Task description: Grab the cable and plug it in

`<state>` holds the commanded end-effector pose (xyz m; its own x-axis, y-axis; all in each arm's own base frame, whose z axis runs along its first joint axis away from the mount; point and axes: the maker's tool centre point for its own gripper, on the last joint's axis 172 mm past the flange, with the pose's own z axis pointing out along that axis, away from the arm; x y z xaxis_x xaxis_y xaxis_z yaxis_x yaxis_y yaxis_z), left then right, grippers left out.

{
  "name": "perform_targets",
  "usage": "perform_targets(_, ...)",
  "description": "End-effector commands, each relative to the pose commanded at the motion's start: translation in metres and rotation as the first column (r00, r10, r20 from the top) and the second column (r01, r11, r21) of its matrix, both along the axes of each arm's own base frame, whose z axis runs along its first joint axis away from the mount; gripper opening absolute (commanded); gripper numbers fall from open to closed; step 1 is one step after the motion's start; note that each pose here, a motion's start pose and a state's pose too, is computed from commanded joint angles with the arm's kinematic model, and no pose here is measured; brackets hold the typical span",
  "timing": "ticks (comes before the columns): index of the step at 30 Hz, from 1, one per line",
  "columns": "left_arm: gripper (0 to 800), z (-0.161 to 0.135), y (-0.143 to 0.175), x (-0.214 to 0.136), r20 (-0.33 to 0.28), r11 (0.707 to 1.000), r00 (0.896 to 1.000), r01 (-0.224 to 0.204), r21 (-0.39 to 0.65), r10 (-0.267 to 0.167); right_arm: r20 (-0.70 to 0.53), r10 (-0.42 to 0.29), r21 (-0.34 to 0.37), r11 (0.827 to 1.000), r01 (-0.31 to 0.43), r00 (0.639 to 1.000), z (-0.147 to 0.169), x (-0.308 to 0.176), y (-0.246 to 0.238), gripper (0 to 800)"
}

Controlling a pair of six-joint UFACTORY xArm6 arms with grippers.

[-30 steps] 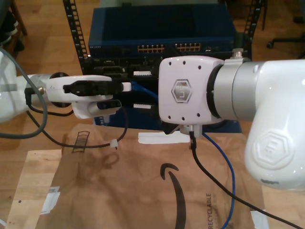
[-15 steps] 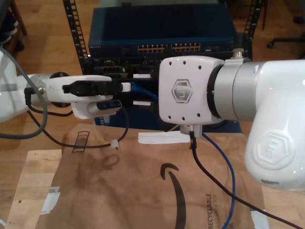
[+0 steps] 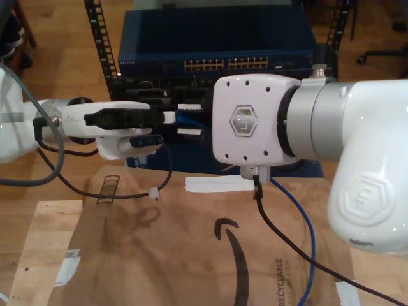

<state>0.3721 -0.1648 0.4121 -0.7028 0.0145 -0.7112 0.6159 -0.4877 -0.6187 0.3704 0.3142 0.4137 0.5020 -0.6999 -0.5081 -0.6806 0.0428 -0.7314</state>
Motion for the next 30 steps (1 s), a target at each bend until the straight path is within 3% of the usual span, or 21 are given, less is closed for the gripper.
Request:
perform_targets(6, 32, 0.002, 0.001, 0.001, 0.006, 1.0, 1.0, -0.003, 0.0, 0.003, -0.001, -0.003, 0.004, 1.0, 0.003, 1.0, 0.001, 0.0, 0.0, 102)
perform_targets(7, 79, 0.002, 0.001, 0.001, 0.006, 1.0, 1.0, -0.003, 0.0, 0.003, -0.001, -0.003, 0.004, 1.0, 0.003, 1.0, 0.001, 0.0, 0.0, 85)
perform_targets(9, 384, 0.002, 0.001, 0.0, 0.005, 1.0, 1.0, -0.003, -0.003, 0.003, -0.002, -0.003, 0.005, 1.0, 0.003, 1.0, 0.001, 0.0, 0.0, 47)
perform_targets(10, 495, 0.002, 0.001, 0.0, 0.006, 1.0, 1.0, -0.002, -0.005, 0.002, -0.003, -0.004, 0.006, 1.0, 0.004, 1.0, 0.001, 0.0, 0.0, 40)
perform_targets(16, 755, 0.008, 0.001, -0.002, 0.022, 1.0, 1.0, 0.002, -0.011, -0.002, -0.005, -0.007, 0.01, 1.0, 0.007, 1.0, 0.001, 0.001, 0.0, 17)
perform_targets(19, 794, 0.017, 0.001, -0.003, 0.058, 1.0, 0.998, -0.009, 0.003, 0.008, -0.011, -0.019, 0.016, 1.0, 0.019, 1.0, 0.002, 0.005, -0.003, 7)
perform_targets(23, 797, 0.003, 0.013, 0.012, 0.108, 0.989, 0.992, -0.078, 0.125, 0.064, -0.044, -0.094, 0.021, 0.995, 0.095, 0.995, -0.004, 0.03, -0.016, 3)
perform_targets(27, 797, -0.032, 0.057, 0.018, 0.165, 0.929, 0.985, -0.11, 0.353, 0.053, -0.032, -0.194, 0.015, 0.981, 0.194, 0.981, -0.008, 0.058, -0.053, 2)
perform_targets(30, 797, -0.044, 0.096, 0.012, 0.186, 0.88, 0.981, -0.132, 0.456, 0.05, 0.013, -0.268, 0.004, 0.964, 0.267, 0.963, -0.011, 0.077, -0.074, 2)
